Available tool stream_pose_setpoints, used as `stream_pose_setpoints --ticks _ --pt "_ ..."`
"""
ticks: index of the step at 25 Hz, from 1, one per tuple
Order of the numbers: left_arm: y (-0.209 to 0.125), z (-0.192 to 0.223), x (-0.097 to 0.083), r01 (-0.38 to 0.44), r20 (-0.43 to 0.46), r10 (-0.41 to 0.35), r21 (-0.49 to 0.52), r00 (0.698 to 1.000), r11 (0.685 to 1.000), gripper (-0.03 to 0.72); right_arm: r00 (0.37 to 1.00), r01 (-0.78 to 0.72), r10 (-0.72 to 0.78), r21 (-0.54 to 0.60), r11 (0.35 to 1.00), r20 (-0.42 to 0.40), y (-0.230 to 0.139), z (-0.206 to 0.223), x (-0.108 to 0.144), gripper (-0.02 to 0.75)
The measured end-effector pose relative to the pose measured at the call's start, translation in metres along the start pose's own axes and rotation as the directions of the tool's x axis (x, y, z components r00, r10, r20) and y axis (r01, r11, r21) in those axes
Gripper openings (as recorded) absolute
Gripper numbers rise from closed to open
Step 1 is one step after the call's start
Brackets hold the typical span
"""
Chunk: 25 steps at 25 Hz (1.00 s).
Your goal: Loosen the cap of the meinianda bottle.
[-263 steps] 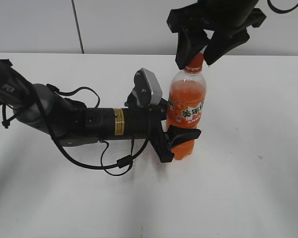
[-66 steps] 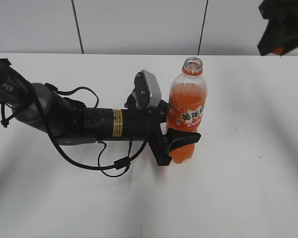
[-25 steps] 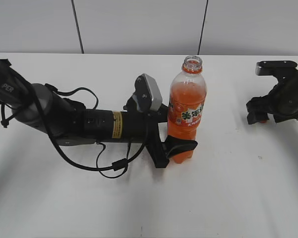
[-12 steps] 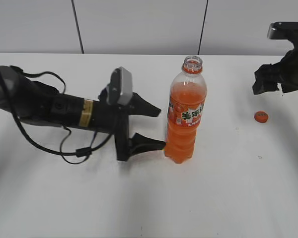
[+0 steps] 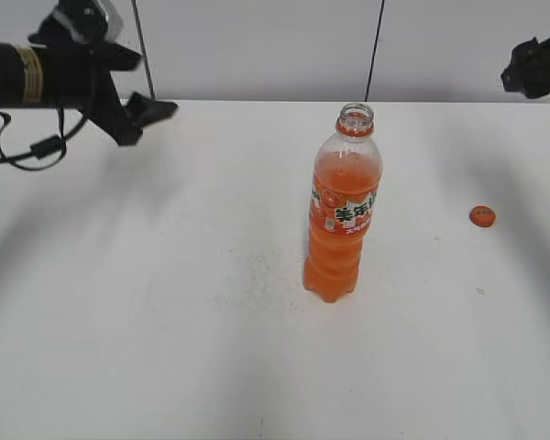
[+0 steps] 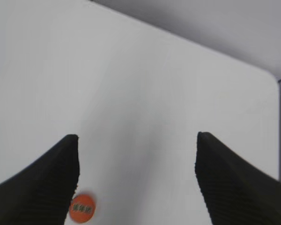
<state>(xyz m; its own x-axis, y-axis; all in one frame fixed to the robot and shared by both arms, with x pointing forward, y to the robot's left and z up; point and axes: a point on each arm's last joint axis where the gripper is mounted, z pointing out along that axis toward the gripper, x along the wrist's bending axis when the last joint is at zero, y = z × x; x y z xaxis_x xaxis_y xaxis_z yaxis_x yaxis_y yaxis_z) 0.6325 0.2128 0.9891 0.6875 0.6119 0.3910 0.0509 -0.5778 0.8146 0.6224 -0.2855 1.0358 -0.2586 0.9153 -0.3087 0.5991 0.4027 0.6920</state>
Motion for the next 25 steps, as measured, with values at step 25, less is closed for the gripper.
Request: stream_pose_setpoints --ticks 25 --pt "0.088 -0.168 0.087 0.684 -0.543 -0.423 0.498 0.725 0.534 0.509 0.962 -0.239 0.263 0.242 0.941 -0.072 0.071 -0.14 -0.036 0.578"
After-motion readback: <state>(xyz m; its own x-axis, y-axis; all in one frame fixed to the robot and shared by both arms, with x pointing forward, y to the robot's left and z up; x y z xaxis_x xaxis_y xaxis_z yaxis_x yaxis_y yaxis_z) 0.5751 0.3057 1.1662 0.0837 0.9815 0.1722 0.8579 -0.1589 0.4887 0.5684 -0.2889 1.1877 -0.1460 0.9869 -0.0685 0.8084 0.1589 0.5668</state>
